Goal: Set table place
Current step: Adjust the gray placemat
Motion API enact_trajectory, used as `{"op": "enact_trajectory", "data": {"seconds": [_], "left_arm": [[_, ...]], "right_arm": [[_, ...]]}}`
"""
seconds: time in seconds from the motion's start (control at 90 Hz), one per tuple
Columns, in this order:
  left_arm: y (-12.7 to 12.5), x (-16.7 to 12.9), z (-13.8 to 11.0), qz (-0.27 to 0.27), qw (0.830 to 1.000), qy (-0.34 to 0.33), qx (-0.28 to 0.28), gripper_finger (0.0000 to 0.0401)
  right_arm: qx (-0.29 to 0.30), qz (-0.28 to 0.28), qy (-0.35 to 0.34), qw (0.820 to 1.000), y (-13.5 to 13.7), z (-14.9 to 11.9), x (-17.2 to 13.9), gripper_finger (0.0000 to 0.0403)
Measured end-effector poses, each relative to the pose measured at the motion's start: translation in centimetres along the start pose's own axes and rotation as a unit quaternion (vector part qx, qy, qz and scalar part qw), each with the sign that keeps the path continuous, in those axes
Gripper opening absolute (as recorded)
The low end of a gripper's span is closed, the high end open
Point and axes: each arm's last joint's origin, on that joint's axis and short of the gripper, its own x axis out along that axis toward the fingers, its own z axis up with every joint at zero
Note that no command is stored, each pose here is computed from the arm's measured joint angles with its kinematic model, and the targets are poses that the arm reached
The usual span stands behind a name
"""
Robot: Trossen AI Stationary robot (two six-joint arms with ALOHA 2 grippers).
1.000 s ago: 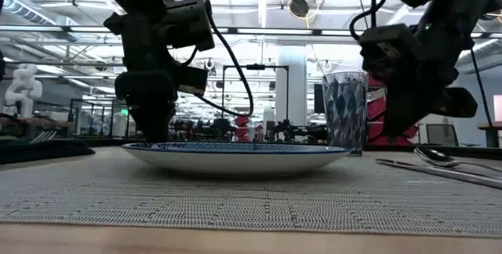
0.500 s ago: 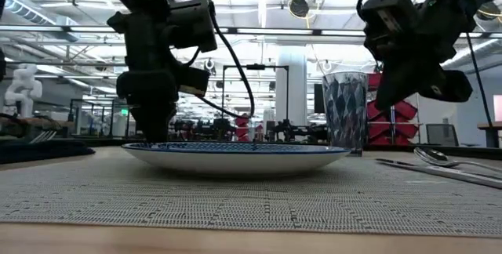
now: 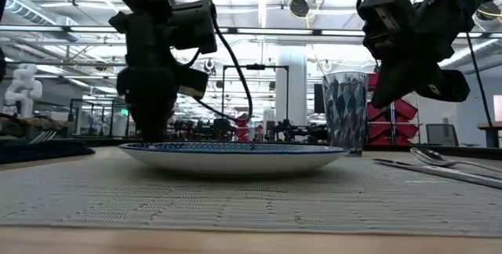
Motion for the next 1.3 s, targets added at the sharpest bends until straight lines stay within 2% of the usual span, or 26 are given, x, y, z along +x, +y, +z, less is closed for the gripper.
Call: {"op": "enact_trajectory", "data": {"seconds": [0.678,0.978,1.156,1.3], "left_arm": [[-0.6,-0.2,-0.1,-0.008,1.0,-0.008,0.01,0.006],[-0.7,-1.9,-0.2,-0.011,0.998,-0.04,-0.049,0.006],[-0.8,-3.4,-0.3,-0.014,0.996,-0.068,-0.064,0.006],[-0.6,-5.1,-0.9,0.018,0.991,-0.096,-0.093,0.006]], "right_arm": [[0.0,0.001,0.001,1.0,0.0,0.0,0.0,0.0],[-0.019,0.025,-0.002,0.999,0.5,0.1,0.0,0.0],[-0.025,0.055,0.002,0.998,1.0,0.2,-0.1,0.0],[-0.036,0.077,0.004,0.996,1.3,0.3,-0.5,0.0]]}}
